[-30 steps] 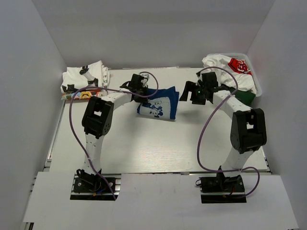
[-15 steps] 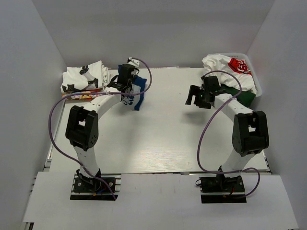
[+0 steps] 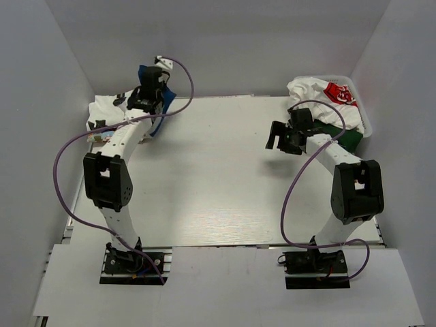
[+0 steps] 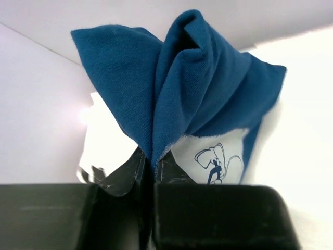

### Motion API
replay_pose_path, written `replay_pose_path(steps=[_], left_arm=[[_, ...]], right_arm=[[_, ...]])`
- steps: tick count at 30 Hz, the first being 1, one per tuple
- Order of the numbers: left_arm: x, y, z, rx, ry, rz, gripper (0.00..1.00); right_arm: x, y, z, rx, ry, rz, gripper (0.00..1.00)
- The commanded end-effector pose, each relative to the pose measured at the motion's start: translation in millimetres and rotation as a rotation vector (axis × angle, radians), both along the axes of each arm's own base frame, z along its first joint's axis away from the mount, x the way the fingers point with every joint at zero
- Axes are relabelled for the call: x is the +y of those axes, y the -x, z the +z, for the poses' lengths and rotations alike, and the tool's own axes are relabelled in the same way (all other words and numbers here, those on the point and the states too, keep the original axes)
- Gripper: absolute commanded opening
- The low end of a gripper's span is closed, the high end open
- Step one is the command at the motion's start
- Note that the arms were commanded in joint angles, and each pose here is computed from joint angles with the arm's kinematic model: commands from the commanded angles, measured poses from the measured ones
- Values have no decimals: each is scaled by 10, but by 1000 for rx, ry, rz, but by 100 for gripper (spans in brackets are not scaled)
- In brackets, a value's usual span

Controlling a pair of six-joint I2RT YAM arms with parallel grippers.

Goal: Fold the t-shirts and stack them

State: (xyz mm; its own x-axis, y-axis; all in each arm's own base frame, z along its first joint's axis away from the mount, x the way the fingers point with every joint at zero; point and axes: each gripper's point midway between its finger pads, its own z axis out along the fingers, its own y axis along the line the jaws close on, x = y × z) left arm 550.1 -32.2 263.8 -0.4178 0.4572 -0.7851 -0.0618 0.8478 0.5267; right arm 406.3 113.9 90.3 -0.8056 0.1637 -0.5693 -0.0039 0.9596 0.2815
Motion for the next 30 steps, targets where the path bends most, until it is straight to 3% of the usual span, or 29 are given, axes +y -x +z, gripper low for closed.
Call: replay_pose_path(steps=[1,13,18,30], left_arm=[[93,-75,406,-58,10,-58,0],[702,-493,355,-11,79,-28,0],[1088,-617,-43,24,118,56,0],[1879,-842,-466,9,175,135,0]], right_arm=[[11,-50,108,-40,-4,23,90],[16,-71,34,-16,6,35,90],[-19,-110,9,1,25,27,90],[61,-127,0,29,-2,39,90]])
